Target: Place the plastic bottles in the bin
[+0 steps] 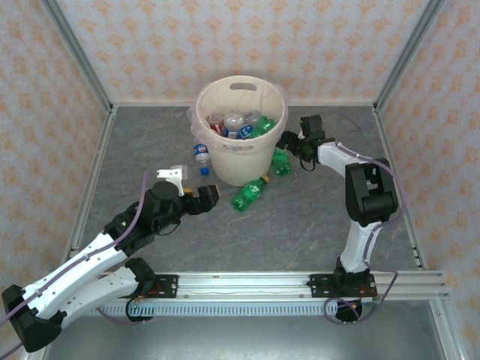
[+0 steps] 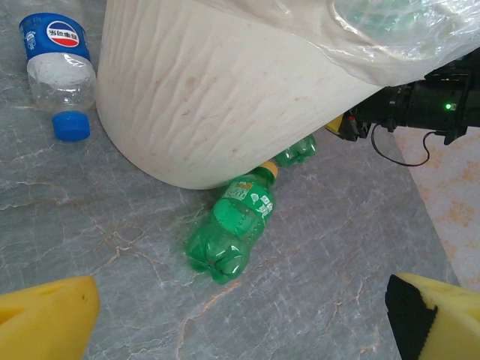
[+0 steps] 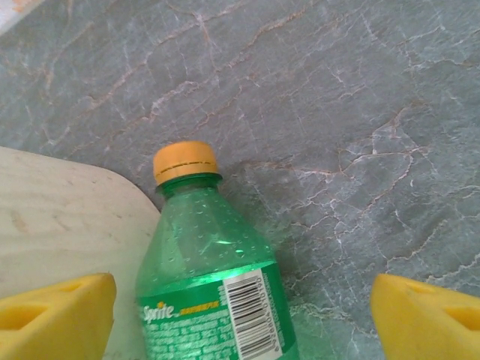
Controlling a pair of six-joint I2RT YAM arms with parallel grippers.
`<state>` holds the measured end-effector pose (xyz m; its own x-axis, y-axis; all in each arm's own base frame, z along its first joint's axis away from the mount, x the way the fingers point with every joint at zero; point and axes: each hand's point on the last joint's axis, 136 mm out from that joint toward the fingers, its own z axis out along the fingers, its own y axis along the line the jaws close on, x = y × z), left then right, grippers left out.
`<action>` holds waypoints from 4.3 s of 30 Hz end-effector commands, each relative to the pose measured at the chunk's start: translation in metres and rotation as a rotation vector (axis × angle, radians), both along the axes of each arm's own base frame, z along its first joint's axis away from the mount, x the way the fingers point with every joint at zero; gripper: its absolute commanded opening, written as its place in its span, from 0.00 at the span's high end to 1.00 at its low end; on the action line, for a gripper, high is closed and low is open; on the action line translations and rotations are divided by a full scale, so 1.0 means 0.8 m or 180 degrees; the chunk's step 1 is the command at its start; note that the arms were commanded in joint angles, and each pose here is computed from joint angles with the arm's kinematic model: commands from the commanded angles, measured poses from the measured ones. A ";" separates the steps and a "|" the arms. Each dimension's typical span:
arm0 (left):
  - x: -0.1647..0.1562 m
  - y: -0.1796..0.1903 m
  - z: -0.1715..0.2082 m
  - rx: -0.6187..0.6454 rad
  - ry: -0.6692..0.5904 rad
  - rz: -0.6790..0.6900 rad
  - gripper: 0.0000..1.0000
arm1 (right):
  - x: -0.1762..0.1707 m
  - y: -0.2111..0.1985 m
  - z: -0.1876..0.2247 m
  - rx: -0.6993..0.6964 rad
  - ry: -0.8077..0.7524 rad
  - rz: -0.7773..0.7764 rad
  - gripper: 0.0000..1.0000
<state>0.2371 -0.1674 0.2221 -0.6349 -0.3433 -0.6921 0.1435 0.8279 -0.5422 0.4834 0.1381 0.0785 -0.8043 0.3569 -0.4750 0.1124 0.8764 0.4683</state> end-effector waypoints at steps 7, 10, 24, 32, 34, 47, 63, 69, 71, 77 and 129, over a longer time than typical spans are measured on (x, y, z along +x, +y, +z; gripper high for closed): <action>-0.004 0.010 0.011 0.0085 -0.0084 0.0031 0.01 | -0.013 0.010 -0.021 0.0024 0.0225 0.0234 0.12; -0.004 0.012 0.012 0.0101 -0.0100 0.0046 0.01 | -0.018 0.001 -0.028 -0.0090 0.0266 0.0173 0.13; -0.005 0.014 0.002 0.0128 -0.0089 0.0052 0.01 | -0.066 -0.045 -0.018 -0.0478 0.0165 -0.0158 0.13; -0.009 0.025 -0.006 0.0175 -0.0158 0.0108 0.01 | -0.092 -0.056 -0.038 -0.0633 0.0364 -0.0187 0.15; -0.009 0.024 -0.006 0.0161 -0.0157 0.0107 0.01 | -0.094 -0.055 -0.035 -0.0656 0.0349 -0.0209 0.16; -0.016 0.039 -0.009 0.0049 -0.0174 0.0254 0.01 | -0.102 -0.031 -0.031 -0.1070 0.0410 -0.0051 0.17; -0.019 0.042 -0.006 0.0099 -0.0200 0.0233 0.01 | -0.093 -0.033 -0.040 -0.1264 0.0538 -0.0043 0.18; -0.022 0.046 -0.002 0.0092 -0.0224 0.0253 0.01 | -0.076 -0.031 -0.056 -0.1186 0.0648 -0.0054 0.19; -0.023 0.047 0.001 0.0084 -0.0242 0.0260 0.01 | -0.071 -0.031 -0.062 -0.1160 0.0681 -0.0065 0.20; -0.025 0.057 0.012 0.0039 -0.0297 0.0359 0.01 | -0.069 -0.031 -0.059 -0.1073 0.0668 -0.0101 0.33; -0.057 0.156 0.065 -0.0302 -0.0795 0.1295 0.01 | -0.051 0.129 0.404 0.0173 -0.1711 -0.0118 0.43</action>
<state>0.1982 -0.0440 0.2661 -0.2485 -0.6020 -0.7589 -0.0720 0.7927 -0.6053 0.4381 0.2349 0.3834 -0.4550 0.3757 -0.8074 -0.1153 0.8742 0.4718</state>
